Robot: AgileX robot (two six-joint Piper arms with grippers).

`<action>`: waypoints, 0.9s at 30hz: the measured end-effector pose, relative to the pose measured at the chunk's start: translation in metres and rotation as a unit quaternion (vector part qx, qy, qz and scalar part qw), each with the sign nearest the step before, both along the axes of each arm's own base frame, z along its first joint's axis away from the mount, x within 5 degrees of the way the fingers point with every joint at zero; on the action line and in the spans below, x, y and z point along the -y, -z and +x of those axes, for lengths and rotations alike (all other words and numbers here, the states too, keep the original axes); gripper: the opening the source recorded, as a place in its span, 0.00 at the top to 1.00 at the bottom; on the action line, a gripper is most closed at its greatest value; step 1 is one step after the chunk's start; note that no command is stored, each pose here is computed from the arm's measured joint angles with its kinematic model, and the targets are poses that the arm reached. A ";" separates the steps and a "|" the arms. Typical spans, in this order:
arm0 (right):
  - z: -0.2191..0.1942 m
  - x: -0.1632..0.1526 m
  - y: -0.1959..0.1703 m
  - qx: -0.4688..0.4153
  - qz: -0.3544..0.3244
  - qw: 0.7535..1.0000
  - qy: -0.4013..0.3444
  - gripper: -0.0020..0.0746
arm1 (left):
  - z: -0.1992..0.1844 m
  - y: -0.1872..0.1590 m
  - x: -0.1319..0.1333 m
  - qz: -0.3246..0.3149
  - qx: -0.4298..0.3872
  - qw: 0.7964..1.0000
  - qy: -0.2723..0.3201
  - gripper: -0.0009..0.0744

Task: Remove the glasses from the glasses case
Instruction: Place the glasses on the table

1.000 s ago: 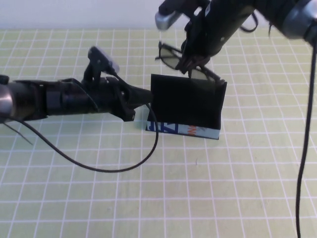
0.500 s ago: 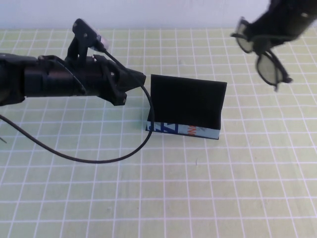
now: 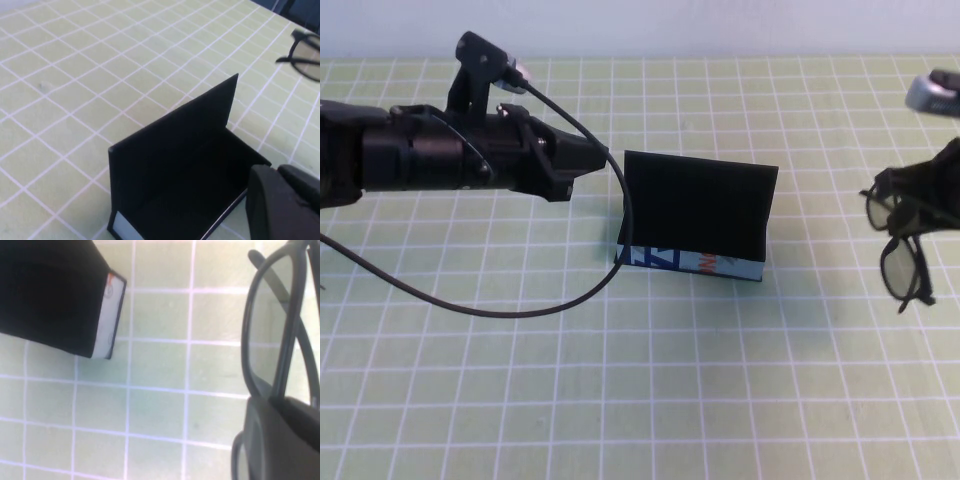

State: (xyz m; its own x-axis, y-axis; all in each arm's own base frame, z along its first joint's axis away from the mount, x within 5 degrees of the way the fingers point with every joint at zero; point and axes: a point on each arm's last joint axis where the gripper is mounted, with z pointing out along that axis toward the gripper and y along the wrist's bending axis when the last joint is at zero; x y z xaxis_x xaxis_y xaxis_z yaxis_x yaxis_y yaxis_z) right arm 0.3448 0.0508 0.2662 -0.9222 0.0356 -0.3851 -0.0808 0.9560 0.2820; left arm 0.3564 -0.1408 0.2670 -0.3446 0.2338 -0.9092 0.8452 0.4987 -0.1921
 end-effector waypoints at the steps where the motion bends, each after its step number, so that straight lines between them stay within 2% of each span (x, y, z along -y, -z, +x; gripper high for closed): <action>1: 0.002 -0.001 0.009 -0.005 0.007 1.000 -0.003 0.97 | 0.000 0.000 0.000 0.003 -0.001 1.000 0.000 0.99; 6: 0.019 -0.010 0.042 -0.018 0.045 0.999 -0.013 0.97 | 0.000 0.003 -0.001 0.018 -0.005 1.000 -0.003 0.99; 11: 0.030 -0.011 0.071 -0.038 0.048 0.998 -0.010 0.97 | -0.001 0.005 -0.002 0.027 -0.010 1.000 0.000 0.99; 19: 0.032 -0.011 0.081 -0.045 0.043 0.998 -0.013 0.96 | -0.001 0.005 -0.002 0.029 -0.011 1.000 0.000 0.99; 21: 0.032 -0.010 0.081 -0.045 0.037 0.998 -0.016 0.91 | -0.001 0.005 -0.002 0.029 -0.011 1.000 0.000 0.99; 27: 0.033 -0.009 0.082 -0.039 0.029 0.999 -0.017 0.63 | -0.001 0.005 -0.002 0.030 -0.012 0.999 0.001 0.99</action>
State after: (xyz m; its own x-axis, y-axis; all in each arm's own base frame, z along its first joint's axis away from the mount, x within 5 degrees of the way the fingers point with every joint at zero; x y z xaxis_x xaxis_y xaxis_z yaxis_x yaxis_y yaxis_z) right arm 0.3777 0.0596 0.1846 -0.9504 0.0245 -0.3101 -0.0882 0.9347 0.3443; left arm 0.3554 -0.1387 0.2617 -0.3649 0.2882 -0.8853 0.8422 0.5075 -0.1820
